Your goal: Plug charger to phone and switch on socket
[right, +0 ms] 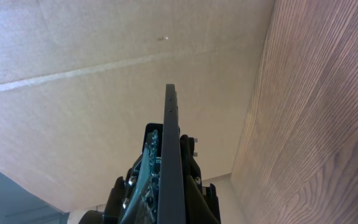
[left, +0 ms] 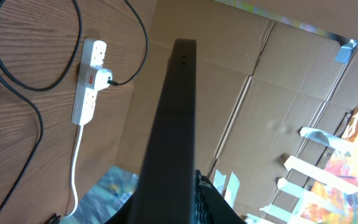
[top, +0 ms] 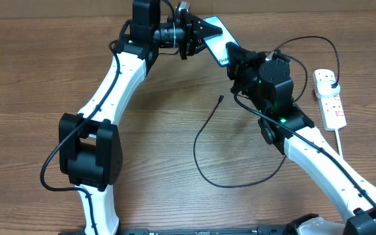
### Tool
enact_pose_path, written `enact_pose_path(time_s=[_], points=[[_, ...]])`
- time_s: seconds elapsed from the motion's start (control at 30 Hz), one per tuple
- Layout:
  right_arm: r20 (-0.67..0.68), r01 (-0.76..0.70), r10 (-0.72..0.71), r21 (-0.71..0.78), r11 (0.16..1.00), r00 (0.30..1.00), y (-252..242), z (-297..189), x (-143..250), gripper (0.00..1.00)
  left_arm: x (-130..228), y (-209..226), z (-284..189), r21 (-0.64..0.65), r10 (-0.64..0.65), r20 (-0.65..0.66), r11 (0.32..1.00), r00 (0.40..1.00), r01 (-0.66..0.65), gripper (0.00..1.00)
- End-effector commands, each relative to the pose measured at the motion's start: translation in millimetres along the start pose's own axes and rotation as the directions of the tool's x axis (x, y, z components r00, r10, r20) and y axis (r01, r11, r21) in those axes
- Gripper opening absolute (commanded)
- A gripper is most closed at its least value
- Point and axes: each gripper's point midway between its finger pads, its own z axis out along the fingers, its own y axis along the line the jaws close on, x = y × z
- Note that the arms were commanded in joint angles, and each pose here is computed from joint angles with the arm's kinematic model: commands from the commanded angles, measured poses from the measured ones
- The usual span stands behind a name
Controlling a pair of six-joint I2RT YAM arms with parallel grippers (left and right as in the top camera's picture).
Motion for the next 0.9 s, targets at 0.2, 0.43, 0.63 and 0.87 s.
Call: enact_pose_path(time_s=[0.2, 0.43, 0.63, 0.87], points=[[-0.01, -0.002, 0.002, -0.037, 0.999, 1.0, 14.2, 0.1, 5.7, 0.04, 9.5, -11.2, 4.4, 0.011, 0.052, -0.014, 0.999, 0.999, -0.052, 0.05], [-0.011, -0.002, 0.002, -0.037, 0.999, 1.0, 14.2, 0.1, 5.9, 0.04, 9.7, -10.7, 4.4, 0.009, 0.054, -0.016, 0.998, 0.998, -0.054, 0.04], [-0.009, 0.003, -0.003, -0.024, 1.0, 1.0, 10.8, 0.2, 5.4, 0.28, 8.4, -11.0, 1.3, 0.013, 0.13, -0.016, 0.991, 0.991, -0.13, 0.04], [-0.001, 0.165, -0.167, 0.161, 0.973, 0.986, -33.1, -3.0, -8.5, 0.62, 8.0, -10.0, -29.4, 0.058, 0.327, -0.085, 0.944, 0.941, -0.323, 0.04]])
